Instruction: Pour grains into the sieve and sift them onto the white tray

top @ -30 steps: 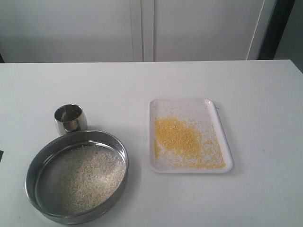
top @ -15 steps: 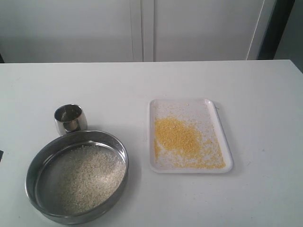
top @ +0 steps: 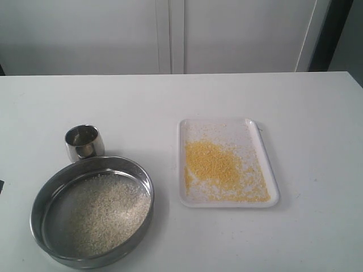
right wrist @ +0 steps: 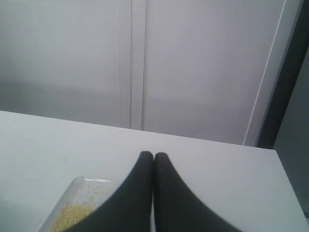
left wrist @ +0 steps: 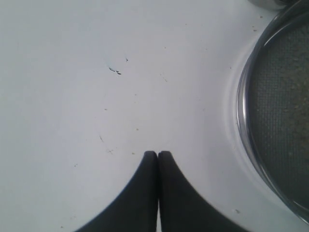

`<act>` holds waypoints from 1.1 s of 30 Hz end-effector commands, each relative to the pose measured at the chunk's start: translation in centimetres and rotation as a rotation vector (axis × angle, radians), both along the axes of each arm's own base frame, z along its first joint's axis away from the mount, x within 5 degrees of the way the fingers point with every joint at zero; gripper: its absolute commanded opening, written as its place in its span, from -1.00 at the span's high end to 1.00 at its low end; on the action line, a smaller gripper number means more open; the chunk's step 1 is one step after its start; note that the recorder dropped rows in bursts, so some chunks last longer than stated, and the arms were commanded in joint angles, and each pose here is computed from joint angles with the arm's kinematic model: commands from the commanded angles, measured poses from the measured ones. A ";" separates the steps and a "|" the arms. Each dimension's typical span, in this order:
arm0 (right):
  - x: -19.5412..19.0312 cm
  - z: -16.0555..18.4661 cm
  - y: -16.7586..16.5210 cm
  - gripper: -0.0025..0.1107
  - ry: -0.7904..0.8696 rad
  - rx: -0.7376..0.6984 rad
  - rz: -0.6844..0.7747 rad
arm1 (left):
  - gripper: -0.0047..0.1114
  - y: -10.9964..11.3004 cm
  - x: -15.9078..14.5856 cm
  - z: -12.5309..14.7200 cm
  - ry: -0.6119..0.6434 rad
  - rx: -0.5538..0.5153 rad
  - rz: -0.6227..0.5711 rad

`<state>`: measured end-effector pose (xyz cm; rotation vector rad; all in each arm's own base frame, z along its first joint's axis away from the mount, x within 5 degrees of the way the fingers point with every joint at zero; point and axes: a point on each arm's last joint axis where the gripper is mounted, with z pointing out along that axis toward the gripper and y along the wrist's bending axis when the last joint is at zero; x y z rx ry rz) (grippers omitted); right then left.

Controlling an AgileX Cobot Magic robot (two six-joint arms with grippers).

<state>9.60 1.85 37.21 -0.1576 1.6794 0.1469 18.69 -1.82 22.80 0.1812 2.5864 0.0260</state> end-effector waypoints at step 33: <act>-5.0 -14.9 -0.9 0.96 0.045 -0.011 -0.008 | 0.92 0.1 -0.3 -0.1 0.010 0.000 0.004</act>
